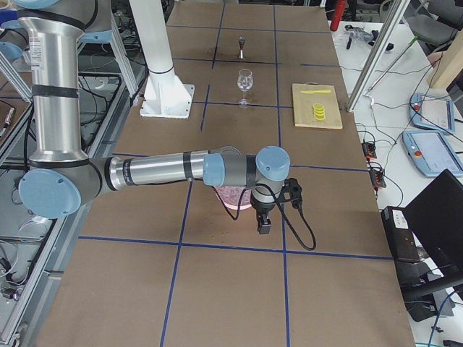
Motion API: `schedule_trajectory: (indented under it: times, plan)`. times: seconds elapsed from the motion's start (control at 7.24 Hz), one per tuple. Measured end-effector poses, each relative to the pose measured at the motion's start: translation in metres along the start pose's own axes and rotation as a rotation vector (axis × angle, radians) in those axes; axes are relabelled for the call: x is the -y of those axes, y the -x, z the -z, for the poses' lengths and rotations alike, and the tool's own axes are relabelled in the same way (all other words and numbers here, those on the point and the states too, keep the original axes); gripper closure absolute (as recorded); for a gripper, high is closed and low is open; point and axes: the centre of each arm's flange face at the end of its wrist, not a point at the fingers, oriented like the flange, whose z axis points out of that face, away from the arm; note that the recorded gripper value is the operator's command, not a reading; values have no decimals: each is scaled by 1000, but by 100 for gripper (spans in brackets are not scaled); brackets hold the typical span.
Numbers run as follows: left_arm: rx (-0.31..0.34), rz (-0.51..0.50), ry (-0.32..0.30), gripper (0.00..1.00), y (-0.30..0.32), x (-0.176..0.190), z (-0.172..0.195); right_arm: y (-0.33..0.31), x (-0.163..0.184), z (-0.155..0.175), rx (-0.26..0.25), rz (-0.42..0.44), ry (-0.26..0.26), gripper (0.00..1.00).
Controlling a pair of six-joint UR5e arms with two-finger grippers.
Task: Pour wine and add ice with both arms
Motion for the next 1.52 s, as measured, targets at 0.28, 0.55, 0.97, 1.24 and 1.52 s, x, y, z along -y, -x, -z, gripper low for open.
schedule_trajectory:
  times: [0.28,0.55,0.97,1.24,1.52]
  plan:
    - [1,-3,-3,0,-1,5,1,6,2,0,22,10,-5,0]
    - [2,-1,-1,0,1,5,0,14,6,0,36,23,-4,0]
    - [1,-5,-3,0,0,6,0,22,14,2,86,30,-13,0]
    - [0,-1,0,0,1,4,-1,22,13,1,85,32,-11,0]
    - [0,5,2,0,1,1,-1,21,13,1,84,31,-12,0]
